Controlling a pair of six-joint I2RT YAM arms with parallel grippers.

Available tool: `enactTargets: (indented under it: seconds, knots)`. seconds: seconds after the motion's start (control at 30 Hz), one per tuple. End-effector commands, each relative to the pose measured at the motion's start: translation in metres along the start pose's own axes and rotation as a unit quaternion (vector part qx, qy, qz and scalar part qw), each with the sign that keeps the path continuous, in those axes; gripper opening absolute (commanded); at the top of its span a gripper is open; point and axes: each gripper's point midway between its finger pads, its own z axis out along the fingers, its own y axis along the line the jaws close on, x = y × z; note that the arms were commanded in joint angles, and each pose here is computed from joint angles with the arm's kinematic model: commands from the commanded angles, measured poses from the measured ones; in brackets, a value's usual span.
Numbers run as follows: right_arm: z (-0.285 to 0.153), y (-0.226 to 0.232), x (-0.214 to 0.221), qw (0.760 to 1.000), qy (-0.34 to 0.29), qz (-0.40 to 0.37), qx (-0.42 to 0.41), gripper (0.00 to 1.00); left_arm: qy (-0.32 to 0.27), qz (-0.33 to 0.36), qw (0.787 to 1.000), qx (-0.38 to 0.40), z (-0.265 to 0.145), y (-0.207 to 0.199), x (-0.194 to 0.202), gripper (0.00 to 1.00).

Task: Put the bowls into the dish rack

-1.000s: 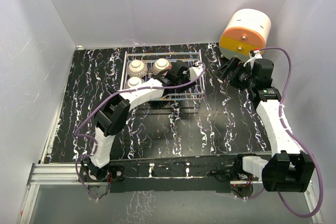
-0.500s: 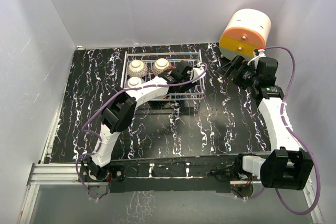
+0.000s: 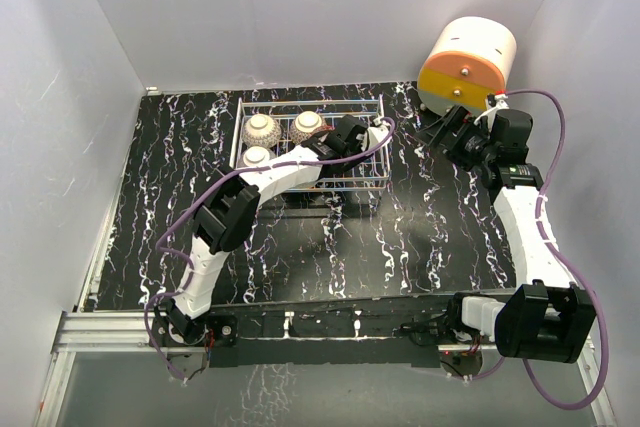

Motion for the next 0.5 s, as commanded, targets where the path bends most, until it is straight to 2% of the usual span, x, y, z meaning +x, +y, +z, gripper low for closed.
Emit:
enactTargets:
  seconds: [0.0, 0.2, 0.37, 0.47]
  knots:
    - [-0.005, 0.011, -0.016, 1.000, -0.020, -0.011, -0.015, 0.96, 0.001, -0.011, 1.000, -0.013, 0.000, 0.011, -0.002, 0.35]
    - [-0.006, 0.009, -0.013, 1.000, -0.019, -0.011, -0.013, 0.96, 0.011, -0.019, 1.000, -0.015, 0.008, 0.013, 0.006, 0.30]
    - [-0.007, 0.010, -0.014, 1.000, -0.021, -0.011, -0.014, 0.96, 0.017, -0.023, 0.999, -0.021, 0.013, 0.015, 0.010, 0.20]
    - [-0.007, 0.010, -0.014, 1.000, -0.021, -0.010, -0.014, 0.96, 0.018, -0.023, 0.999, -0.027, 0.014, 0.017, 0.009, 0.11]
